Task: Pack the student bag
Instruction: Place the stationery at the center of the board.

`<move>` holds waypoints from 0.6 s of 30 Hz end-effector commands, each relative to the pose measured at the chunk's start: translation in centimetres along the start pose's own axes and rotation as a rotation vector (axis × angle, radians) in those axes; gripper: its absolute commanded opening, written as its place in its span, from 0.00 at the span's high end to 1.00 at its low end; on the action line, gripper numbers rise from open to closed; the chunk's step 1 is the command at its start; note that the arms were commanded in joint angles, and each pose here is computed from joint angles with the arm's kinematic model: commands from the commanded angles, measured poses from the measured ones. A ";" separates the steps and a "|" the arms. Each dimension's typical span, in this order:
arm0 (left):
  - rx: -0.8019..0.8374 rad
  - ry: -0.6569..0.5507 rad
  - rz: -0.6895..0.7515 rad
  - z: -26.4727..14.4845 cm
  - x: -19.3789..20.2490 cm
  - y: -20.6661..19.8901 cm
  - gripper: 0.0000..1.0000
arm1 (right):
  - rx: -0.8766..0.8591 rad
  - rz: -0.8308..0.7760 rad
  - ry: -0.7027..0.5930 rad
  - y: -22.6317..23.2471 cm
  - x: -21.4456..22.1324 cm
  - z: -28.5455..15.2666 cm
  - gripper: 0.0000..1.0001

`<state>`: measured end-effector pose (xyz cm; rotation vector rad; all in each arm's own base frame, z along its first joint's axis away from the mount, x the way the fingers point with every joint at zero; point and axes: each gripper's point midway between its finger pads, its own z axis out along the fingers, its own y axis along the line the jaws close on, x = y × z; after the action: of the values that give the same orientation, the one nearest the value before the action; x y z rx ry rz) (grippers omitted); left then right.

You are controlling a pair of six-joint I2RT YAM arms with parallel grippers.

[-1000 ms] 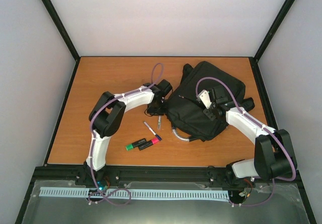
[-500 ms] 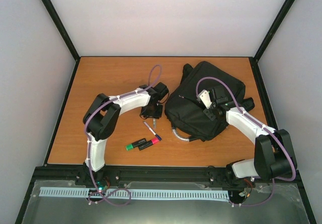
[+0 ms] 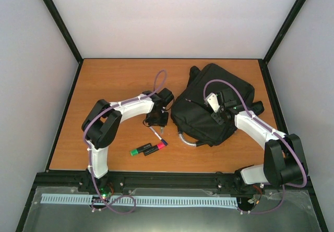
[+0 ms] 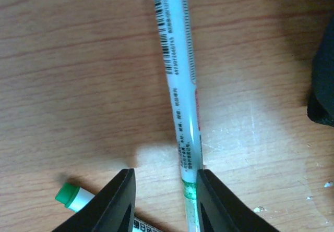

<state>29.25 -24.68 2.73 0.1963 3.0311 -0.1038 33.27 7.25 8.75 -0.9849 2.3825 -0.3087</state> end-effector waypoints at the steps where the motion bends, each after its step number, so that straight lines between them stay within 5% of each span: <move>1: 0.015 -0.006 0.045 0.2 -0.2 -1.3 0.66 | -0.067 0.006 0.075 1.4 2.0 0.4 0.97; 18: 0.097 0.012 0.095 0.5 0.8 -4.8 0.58 | -0.072 0.012 0.079 1.4 2.1 0.4 0.97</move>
<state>27.47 -28.07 1.96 0.3333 3.0444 -0.1864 33.26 7.18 8.71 -0.9813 2.3858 -0.3001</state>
